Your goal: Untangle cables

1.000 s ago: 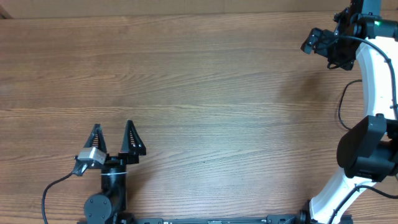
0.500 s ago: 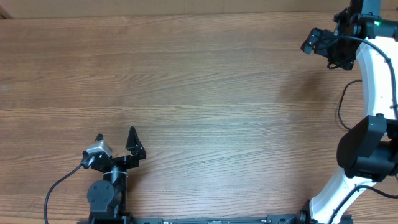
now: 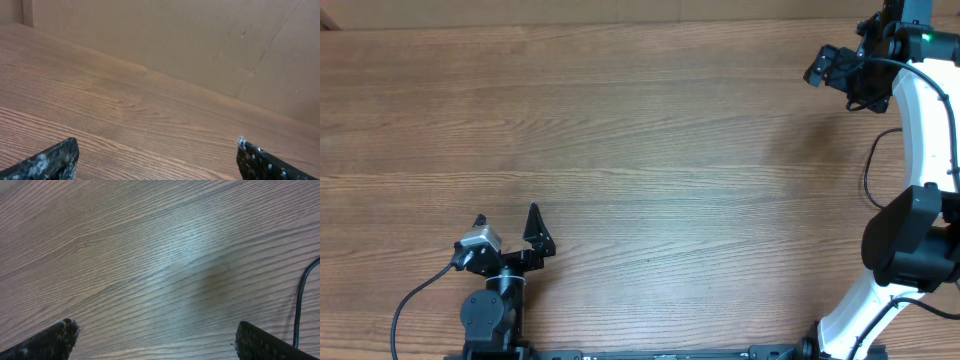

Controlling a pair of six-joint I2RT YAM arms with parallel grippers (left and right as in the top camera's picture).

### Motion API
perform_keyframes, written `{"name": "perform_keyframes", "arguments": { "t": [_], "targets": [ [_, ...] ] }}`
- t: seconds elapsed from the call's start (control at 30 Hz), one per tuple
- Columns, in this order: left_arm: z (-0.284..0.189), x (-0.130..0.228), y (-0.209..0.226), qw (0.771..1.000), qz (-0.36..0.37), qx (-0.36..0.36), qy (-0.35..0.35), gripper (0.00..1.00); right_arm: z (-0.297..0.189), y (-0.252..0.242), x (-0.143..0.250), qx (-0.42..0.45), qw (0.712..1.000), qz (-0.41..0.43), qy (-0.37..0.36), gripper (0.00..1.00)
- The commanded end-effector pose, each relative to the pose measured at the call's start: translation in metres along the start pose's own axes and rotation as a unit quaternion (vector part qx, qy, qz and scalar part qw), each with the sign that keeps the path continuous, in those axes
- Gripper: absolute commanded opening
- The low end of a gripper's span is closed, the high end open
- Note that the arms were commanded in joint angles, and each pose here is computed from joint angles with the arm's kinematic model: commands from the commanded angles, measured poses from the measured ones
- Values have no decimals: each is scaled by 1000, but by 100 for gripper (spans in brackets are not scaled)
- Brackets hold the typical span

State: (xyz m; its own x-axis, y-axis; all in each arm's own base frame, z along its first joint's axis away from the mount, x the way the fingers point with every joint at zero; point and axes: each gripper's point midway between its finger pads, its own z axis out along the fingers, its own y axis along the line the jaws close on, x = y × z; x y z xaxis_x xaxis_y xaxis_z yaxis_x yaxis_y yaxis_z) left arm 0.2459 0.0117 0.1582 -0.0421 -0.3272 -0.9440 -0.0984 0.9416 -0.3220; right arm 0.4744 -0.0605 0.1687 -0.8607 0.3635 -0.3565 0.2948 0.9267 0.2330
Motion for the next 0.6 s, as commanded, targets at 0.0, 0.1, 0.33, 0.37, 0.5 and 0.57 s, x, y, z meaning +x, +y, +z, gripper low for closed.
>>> {"name": "perform_keyframes", "arguments": {
  "t": [0.0,0.1,0.33,0.37,0.5,0.57],
  "targets": [
    [0,0,0,1000,9,3,0,100,-4,1,-7,-1,1000,-6,-12,100],
    [0,0,0,1000,9,3,0,100,-4,1,-7,-1,1000,-6,-12,100],
    [0,0,0,1000,9,3,0,100,-4,0,-7,0,1000,-5,-12,100],
    [0,0,0,1000,9,3,0,100,-4,0,-7,0,1000,-5,-12,100],
    [0,0,0,1000,9,3,0,100,-6,1,-8,-1,1000,-5,-14,100],
    [0,0,0,1000,9,3,0,100,-12,2,-9,-1,1000,-6,-21,100]
  ]
}}
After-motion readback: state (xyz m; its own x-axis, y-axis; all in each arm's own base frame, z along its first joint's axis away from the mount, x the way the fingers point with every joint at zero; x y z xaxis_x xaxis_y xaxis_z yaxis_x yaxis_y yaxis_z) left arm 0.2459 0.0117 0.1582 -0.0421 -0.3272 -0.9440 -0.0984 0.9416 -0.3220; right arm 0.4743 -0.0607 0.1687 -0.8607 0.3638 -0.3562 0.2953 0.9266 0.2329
